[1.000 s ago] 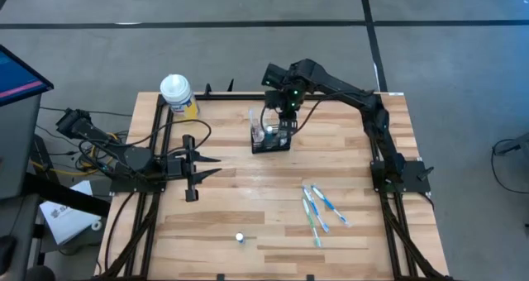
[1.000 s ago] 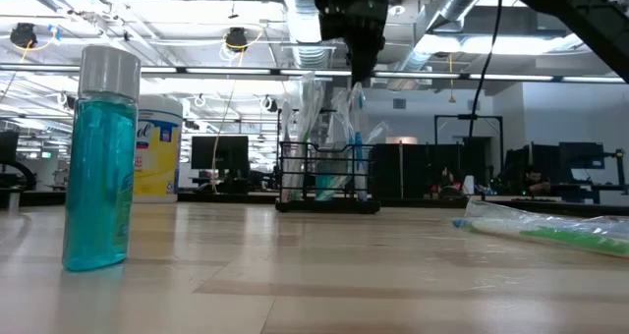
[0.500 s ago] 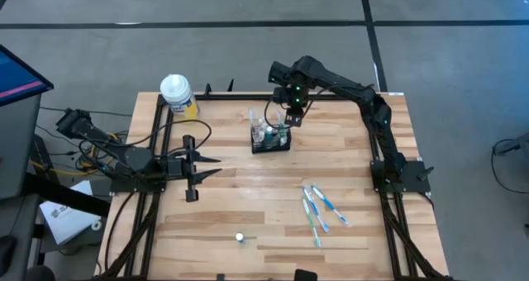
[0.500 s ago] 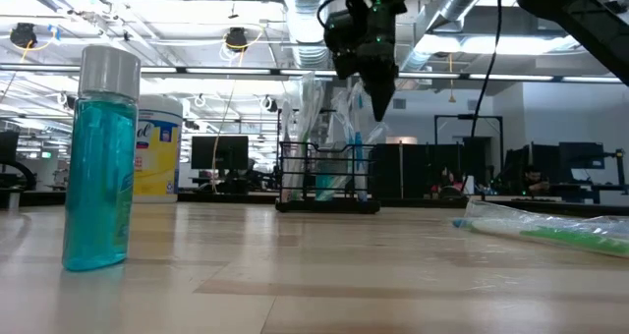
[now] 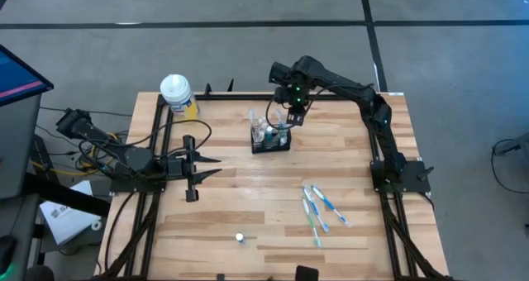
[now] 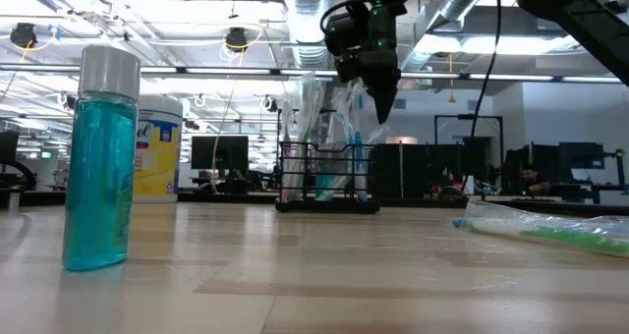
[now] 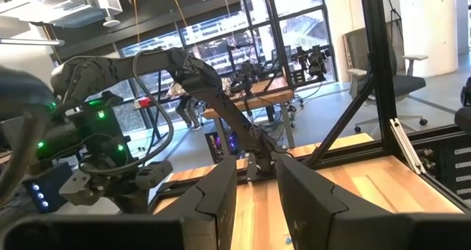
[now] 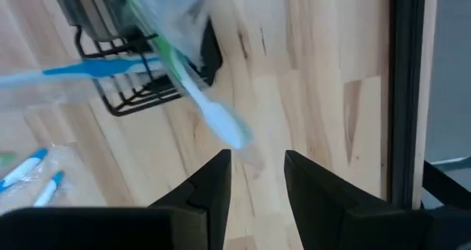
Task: Pick & Place toothbrushing station
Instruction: Adjust the green toothbrush in the black mesh organizer
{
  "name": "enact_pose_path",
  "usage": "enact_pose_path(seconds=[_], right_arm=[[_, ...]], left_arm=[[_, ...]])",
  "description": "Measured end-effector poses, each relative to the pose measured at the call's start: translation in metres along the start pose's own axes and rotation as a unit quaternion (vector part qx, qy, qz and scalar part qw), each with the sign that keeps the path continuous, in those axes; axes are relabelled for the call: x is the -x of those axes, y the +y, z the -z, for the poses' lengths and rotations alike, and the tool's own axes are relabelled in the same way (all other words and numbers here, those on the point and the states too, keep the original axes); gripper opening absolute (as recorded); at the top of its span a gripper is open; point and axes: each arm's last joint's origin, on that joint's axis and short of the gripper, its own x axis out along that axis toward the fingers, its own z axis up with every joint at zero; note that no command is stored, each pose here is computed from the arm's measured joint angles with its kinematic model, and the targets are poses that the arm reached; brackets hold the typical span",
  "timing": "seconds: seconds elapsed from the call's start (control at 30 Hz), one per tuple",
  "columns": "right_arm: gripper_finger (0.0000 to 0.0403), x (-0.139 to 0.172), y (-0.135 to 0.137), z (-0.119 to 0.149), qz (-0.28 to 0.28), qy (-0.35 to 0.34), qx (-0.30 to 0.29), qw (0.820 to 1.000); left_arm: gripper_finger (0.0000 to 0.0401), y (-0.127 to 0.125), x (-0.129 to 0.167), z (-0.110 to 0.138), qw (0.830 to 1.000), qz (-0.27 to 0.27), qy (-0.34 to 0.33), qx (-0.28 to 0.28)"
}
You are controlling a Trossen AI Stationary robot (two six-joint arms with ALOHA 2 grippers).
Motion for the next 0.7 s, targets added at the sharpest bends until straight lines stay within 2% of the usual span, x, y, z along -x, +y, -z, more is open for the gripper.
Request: enact_pose_path(seconds=[0.4, 0.7], right_arm=[[0.0108, -0.010, 0.003, -0.005, -0.005, 0.012, 0.018, 1.000], [0.0009, -0.009, 0.003, -0.005, 0.001, 0.012, 0.019, 1.000]], left_arm=[[0.0092, 0.000, 0.000, 0.001, 1.000, 0.001, 0.003, -0.003], [0.0092, 0.000, 0.000, 0.001, 1.000, 0.002, 0.004, -0.003]])
